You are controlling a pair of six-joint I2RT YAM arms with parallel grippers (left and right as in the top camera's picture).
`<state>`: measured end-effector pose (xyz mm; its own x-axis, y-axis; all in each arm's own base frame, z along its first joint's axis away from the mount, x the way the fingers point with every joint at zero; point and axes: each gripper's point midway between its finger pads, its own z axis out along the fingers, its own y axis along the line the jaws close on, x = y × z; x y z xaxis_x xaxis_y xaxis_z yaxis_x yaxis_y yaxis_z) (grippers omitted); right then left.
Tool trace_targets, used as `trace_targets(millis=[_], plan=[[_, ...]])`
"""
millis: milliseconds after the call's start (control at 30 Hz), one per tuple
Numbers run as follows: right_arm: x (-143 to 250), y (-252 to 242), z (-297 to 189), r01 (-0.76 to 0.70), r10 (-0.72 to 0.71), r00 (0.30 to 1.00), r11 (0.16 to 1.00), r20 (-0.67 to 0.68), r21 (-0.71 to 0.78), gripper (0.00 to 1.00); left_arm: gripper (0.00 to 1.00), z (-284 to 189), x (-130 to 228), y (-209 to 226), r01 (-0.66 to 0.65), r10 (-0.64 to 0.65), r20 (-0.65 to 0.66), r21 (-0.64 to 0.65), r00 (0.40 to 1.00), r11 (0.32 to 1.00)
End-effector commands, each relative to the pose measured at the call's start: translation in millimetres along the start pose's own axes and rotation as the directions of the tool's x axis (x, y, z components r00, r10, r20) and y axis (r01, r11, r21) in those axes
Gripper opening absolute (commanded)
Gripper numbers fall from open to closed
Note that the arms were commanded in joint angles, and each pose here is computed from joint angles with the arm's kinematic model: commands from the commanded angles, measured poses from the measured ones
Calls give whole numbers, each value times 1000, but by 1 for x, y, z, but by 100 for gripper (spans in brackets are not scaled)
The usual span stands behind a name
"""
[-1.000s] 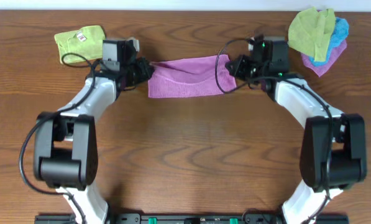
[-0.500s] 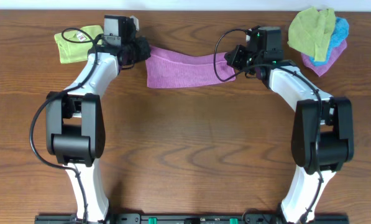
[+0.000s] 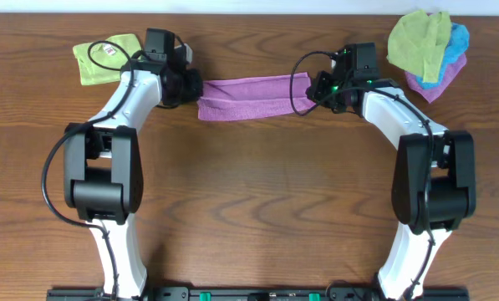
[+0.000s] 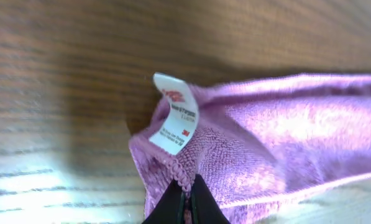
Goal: Fold the cloth
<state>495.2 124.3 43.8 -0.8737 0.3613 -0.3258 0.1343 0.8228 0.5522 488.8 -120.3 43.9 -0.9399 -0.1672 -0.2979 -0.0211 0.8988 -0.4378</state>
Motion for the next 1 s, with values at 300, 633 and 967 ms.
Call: trace_targets(millis=[300,633,967], plan=[[-11,5,5,38,-38,998,999,45,-4,2,6,3,-16,-1,-61,62,58,-30,996,998],[-1,-1,6,20,-21,1000,1000,5,16,33,38,5,-4,1,-64,64,11,-41,998,997],[8,7,2,43,-45,998,999,-44,-27,57,33,-1,16,16,-59,52,-73,-95,996,994]])
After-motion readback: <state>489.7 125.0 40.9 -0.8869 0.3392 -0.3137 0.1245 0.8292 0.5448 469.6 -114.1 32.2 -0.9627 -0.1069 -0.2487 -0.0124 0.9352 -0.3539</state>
